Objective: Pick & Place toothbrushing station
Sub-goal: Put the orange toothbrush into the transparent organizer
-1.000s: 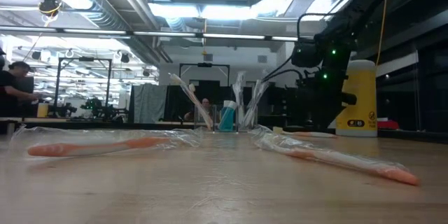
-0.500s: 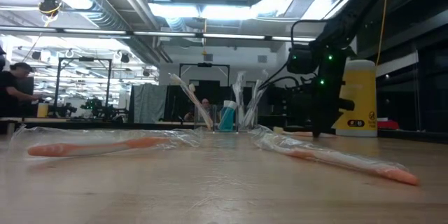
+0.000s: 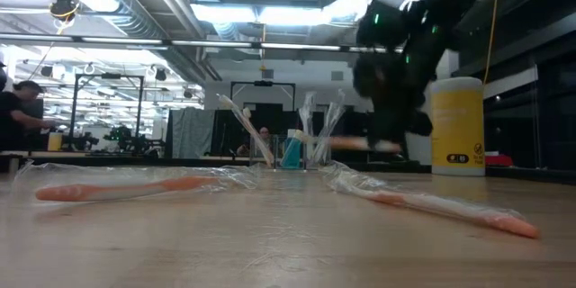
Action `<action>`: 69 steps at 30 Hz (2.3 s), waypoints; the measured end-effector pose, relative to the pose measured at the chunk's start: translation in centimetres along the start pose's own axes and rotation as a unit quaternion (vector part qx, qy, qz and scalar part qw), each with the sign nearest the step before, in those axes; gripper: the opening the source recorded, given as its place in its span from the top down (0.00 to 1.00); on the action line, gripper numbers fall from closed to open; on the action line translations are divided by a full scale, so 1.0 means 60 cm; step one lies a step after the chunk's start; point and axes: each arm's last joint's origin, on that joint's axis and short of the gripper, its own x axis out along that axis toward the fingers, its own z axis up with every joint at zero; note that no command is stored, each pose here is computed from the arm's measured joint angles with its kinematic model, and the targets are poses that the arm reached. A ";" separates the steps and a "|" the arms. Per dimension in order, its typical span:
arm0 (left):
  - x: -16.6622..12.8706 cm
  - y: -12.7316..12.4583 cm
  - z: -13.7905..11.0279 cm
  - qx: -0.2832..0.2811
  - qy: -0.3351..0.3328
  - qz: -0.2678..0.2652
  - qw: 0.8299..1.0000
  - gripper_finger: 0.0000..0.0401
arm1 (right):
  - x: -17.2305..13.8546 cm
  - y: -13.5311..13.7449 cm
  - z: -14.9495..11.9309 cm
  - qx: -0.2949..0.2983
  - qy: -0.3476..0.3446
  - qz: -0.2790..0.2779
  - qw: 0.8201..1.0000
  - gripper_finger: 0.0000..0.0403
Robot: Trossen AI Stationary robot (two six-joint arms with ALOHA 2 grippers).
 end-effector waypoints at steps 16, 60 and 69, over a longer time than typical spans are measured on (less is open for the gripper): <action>0.156 -0.021 -0.123 -0.124 0.130 -0.079 0.981 0.48 | -0.188 0.206 0.044 -0.056 -0.298 0.120 0.945 0.96; 0.321 -0.118 -0.042 -0.249 -0.192 -0.377 0.871 0.98 | -0.217 0.230 0.060 -0.059 -0.387 0.164 0.905 0.90; 0.288 -0.037 -0.024 -0.203 -0.223 -0.237 0.924 0.98 | -0.235 0.246 0.059 -0.067 -0.411 0.216 0.883 0.67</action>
